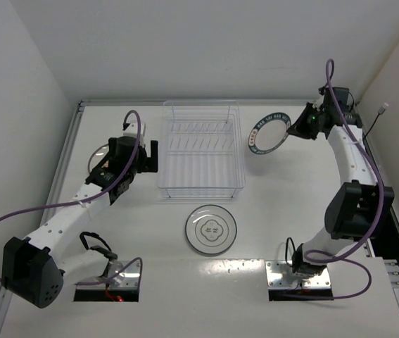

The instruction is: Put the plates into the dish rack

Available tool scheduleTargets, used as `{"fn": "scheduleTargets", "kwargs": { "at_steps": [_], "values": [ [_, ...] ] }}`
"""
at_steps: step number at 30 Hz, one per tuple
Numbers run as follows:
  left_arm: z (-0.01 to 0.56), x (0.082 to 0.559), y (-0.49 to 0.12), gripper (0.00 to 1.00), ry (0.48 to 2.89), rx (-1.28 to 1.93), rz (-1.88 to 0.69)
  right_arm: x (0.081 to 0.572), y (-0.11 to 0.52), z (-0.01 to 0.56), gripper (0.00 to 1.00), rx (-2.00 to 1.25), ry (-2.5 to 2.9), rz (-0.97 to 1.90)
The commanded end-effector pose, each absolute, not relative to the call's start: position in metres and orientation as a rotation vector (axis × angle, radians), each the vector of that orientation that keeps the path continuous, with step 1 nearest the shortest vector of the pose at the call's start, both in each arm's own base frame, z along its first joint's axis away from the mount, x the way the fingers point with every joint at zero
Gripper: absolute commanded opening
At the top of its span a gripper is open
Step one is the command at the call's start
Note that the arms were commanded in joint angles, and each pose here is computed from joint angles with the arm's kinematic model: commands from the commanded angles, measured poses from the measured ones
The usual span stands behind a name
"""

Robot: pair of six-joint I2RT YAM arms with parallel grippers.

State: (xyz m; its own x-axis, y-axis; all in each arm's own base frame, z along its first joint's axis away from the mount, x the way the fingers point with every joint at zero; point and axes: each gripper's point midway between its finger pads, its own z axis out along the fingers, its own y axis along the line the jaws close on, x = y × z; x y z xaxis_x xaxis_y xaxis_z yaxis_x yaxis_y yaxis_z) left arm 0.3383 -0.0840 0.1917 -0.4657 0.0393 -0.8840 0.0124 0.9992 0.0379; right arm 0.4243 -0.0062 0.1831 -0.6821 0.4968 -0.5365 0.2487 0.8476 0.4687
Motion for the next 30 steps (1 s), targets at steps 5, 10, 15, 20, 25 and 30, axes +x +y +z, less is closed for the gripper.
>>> {"fn": "scheduleTargets", "kwargs": {
  "at_steps": [5, 10, 15, 20, 25, 30],
  "values": [
    [0.215, 0.347, -0.089, 1.00, 1.993, 0.020, 0.010, 0.443, 0.014, 0.289, 0.00, 0.364, 2.143, 0.398],
    [0.215, 0.347, -0.089, 1.00, 1.993, 0.020, 0.010, 0.448, 0.034, 0.308, 0.00, 0.308, 2.114, 0.404],
    [0.215, 0.347, -0.089, 1.00, 1.993, 0.010, 0.004, 0.460, 0.061, 0.300, 0.00, 0.215, 2.139, 0.317],
    [0.215, 0.347, -0.089, 1.00, 1.993, 0.010, 0.004, 0.475, 0.078, 0.290, 0.00, 0.171, 2.128, 0.251],
    [0.211, 0.348, -0.089, 1.00, 2.001, 0.013, 0.008, 0.484, 0.098, 0.273, 0.00, 0.128, 2.169, 0.177],
    [0.211, 0.348, -0.089, 1.00, 2.001, 0.013, 0.008, 0.489, 0.108, 0.265, 0.00, 0.102, 2.173, 0.094]
  ]
}}
